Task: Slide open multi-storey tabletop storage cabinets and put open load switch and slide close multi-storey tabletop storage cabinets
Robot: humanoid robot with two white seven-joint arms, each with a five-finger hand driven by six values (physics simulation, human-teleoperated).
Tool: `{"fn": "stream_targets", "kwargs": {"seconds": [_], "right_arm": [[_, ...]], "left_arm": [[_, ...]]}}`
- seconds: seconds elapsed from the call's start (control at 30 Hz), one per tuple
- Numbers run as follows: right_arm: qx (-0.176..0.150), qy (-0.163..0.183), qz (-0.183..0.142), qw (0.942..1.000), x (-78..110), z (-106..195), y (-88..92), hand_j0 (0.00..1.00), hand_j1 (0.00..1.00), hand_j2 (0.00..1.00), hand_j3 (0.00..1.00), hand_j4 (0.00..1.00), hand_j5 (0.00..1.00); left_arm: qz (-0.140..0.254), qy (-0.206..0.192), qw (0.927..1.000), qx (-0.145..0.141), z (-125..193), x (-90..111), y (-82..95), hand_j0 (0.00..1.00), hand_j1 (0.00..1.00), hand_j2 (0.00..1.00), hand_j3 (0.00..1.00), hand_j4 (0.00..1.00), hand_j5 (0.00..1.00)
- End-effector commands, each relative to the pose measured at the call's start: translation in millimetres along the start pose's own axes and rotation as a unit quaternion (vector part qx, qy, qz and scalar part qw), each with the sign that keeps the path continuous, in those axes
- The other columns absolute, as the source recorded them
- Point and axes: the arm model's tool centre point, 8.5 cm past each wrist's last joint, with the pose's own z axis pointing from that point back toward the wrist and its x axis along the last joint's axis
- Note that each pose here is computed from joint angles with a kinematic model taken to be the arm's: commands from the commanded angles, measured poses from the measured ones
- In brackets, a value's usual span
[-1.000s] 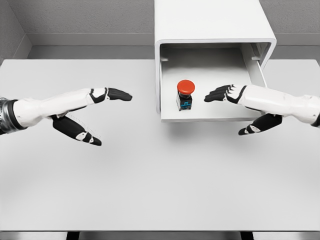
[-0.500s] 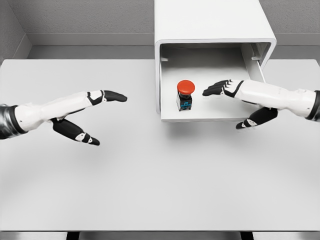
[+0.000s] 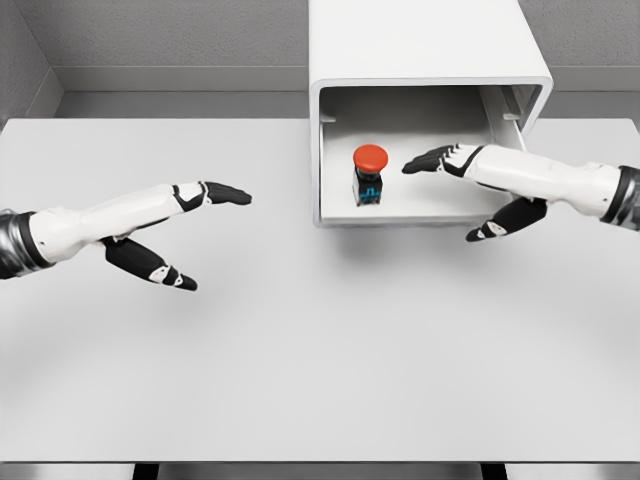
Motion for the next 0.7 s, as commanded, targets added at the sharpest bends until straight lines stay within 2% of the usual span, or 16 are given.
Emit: {"fn": "stream_targets", "kwargs": {"seconds": [0.0, 0.07, 0.33, 0.67], "right_arm": [[0.002, 0.0, -0.004, 1.0, -1.1, -1, -0.4, 1.0, 1.0, 1.0, 1.0, 1.0, 1.0], [0.002, 0.007, -0.005, 1.0, -4.6, 2, -0.9, 0.99, 0.99, 0.99, 0.99, 0.99, 0.99], [0.003, 0.024, -0.012, 0.9996, -18.8, 2, -2.2, 0.86, 0.86, 0.86, 0.86, 0.86, 0.86], [0.009, 0.025, -0.018, 0.9995, -28.1, -13, -0.4, 0.86, 0.86, 0.86, 0.86, 0.86, 0.86]], "left_arm": [[0.004, 0.003, 1.0, 0.003, 2, -2, 1.4, 1.0, 1.0, 1.0, 1.0, 1.0, 1.0], [0.006, 0.009, 0.9999, 0.006, 4, -5, 2.2, 1.0, 1.0, 1.0, 1.0, 1.0, 1.0], [0.006, 0.008, 0.9999, 0.005, 4, -4, 1.8, 1.0, 1.0, 1.0, 1.0, 1.0, 1.0], [0.006, 0.008, 0.9999, 0.005, 5, -4, 2.0, 1.0, 1.0, 1.0, 1.0, 1.0, 1.0]]}}
